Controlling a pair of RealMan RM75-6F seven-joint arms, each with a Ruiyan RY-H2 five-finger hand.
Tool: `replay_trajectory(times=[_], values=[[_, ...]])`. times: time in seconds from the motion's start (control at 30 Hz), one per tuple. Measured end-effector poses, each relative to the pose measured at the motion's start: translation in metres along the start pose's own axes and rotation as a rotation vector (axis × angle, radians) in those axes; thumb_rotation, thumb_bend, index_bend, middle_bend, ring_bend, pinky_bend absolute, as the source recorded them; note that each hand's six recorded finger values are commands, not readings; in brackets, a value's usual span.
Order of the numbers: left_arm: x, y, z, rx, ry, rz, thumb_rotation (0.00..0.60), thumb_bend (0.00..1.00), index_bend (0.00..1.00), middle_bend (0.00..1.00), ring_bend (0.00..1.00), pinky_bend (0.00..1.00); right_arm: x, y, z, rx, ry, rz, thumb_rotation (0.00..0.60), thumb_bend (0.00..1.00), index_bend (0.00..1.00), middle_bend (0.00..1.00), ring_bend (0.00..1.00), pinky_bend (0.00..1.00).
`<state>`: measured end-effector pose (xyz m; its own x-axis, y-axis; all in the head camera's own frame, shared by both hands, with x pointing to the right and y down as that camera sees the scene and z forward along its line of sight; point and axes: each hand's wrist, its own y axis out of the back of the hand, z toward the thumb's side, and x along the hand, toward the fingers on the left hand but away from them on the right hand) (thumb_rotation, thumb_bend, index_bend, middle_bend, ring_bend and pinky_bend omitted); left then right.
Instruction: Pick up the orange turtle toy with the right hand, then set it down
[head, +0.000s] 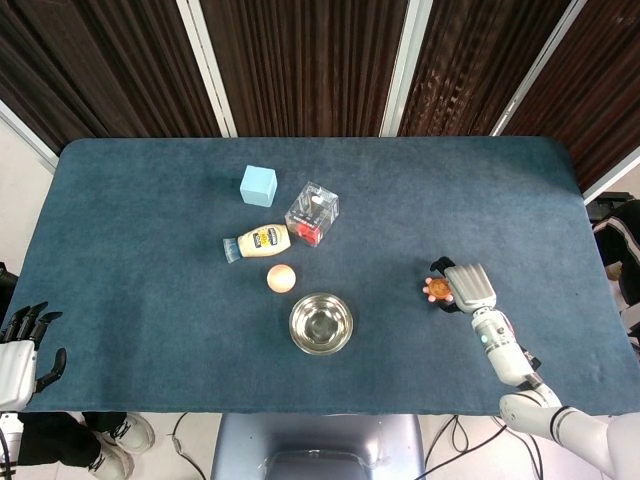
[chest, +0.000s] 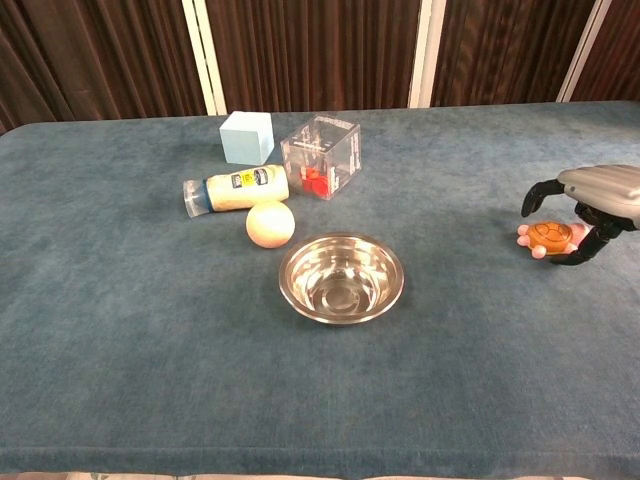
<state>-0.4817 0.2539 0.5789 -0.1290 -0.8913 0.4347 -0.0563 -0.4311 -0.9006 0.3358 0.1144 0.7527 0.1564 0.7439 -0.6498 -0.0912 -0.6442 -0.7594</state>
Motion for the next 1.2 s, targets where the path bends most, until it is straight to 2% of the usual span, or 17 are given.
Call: replay_trajectory(times=[0.07,0.1,0.27,0.33,0.37,0.9,0.97,1.03,1.1,1.2], values=[[-0.001,0.000,-0.001,-0.001,0.005,-0.001,0.600,0.44,0.24,0.12,0.09,0.30,-0.001,-0.002,0.000,0.006,-0.003,0.002,0.600,0.28,0.53,0.43,0.97,0.94],[-0.001,0.000,-0.002,-0.002,0.007,-0.001,0.600,0.44,0.24,0.12,0.09,0.30,-0.002,-0.003,0.000,0.011,-0.004,0.002,0.600,0.33,0.56,0.45,0.97,0.95],[-0.001,-0.001,-0.002,-0.001,0.008,-0.005,0.600,0.44,0.24,0.12,0.09,0.30,-0.004,-0.002,0.004,0.004,0.019,-0.033,0.600,0.83,0.78,0.59,1.00,0.97],[-0.001,-0.001,-0.002,0.000,0.008,-0.005,0.600,0.44,0.24,0.12,0.09,0.30,-0.003,0.001,0.005,-0.005,0.034,-0.063,0.600,0.96,0.85,0.62,1.00,0.98],[-0.001,-0.001,-0.002,0.001,0.008,-0.004,0.600,0.44,0.24,0.12,0.09,0.30,-0.003,0.003,0.006,-0.011,0.041,-0.076,0.600,0.99,0.86,0.63,1.00,0.98],[-0.001,-0.001,0.000,0.003,0.004,-0.006,0.600,0.44,0.24,0.12,0.09,0.30,0.000,0.009,0.003,-0.034,0.062,-0.154,0.600,1.00,0.86,0.66,1.00,0.98],[-0.001,-0.001,0.000,0.002,0.003,-0.007,0.600,0.44,0.24,0.12,0.09,0.30,0.001,0.009,0.001,-0.020,0.064,-0.152,0.600,1.00,0.80,0.64,0.99,0.97],[-0.001,0.000,0.000,0.002,0.003,-0.007,0.600,0.44,0.24,0.12,0.09,0.30,0.001,0.007,-0.002,-0.009,0.062,-0.132,0.600,0.97,0.63,0.55,0.97,0.94],[0.000,0.000,0.001,0.002,0.003,-0.007,0.600,0.44,0.24,0.12,0.09,0.30,0.001,0.005,-0.004,-0.001,0.057,-0.099,0.600,0.83,0.49,0.46,0.95,0.92],[0.000,0.000,0.001,0.004,0.001,-0.008,0.600,0.44,0.24,0.12,0.09,0.30,0.004,0.006,-0.005,-0.010,0.058,-0.070,0.600,0.58,0.36,0.38,0.94,0.90]])
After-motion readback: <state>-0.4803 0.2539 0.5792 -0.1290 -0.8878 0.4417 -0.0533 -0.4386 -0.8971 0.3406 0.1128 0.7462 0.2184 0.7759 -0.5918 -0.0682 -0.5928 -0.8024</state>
